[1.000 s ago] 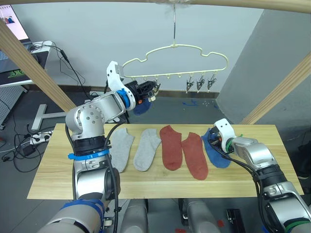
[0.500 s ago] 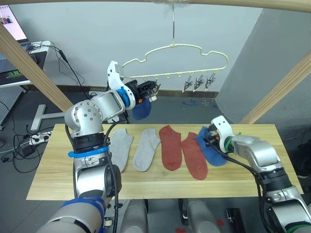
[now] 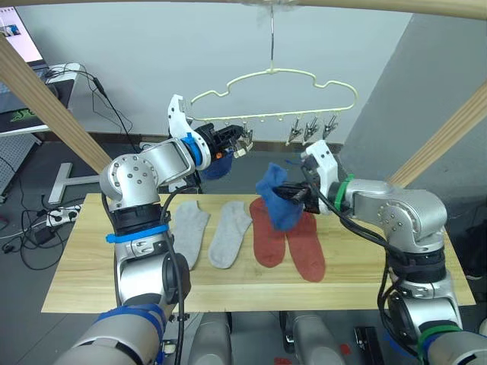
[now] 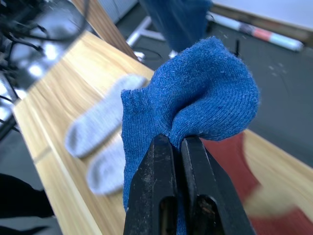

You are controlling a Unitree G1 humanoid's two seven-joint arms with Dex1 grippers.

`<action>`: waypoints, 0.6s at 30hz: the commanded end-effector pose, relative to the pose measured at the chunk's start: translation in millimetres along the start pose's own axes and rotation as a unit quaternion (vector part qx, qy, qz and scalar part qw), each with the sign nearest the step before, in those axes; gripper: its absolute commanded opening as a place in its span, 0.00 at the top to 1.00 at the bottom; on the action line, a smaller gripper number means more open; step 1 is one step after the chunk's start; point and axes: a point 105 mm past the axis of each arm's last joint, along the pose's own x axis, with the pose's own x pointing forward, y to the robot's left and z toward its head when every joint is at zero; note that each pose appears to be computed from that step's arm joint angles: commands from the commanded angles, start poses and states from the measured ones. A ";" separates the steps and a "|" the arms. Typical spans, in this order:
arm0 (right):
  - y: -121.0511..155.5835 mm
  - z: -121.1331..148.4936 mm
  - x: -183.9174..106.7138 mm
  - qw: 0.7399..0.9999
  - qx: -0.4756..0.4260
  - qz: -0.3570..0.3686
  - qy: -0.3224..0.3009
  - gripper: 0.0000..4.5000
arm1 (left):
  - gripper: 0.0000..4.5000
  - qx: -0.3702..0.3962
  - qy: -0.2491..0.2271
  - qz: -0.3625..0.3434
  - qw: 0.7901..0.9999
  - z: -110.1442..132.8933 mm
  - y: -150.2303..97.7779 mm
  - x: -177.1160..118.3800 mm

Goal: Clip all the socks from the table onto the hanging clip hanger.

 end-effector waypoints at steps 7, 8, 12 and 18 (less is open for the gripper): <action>18.3 19.0 21.3 0.999 -0.003 0.041 -0.033 0.99 | 0.96 0.008 -0.012 -0.016 1.000 8.4 -10.6 -0.3; 19.3 19.6 23.6 0.999 -0.002 0.043 -0.034 0.99 | 0.96 0.008 -0.012 -0.016 1.000 8.6 -10.6 -0.3; 21.9 20.1 30.1 0.998 0.001 0.050 -0.036 0.99 | 0.96 0.009 -0.013 -0.016 1.000 9.2 -11.0 0.0; 22.8 24.6 36.7 0.998 0.001 0.055 -0.041 0.99 | 0.96 0.011 -0.014 -0.017 1.000 9.2 -11.9 0.5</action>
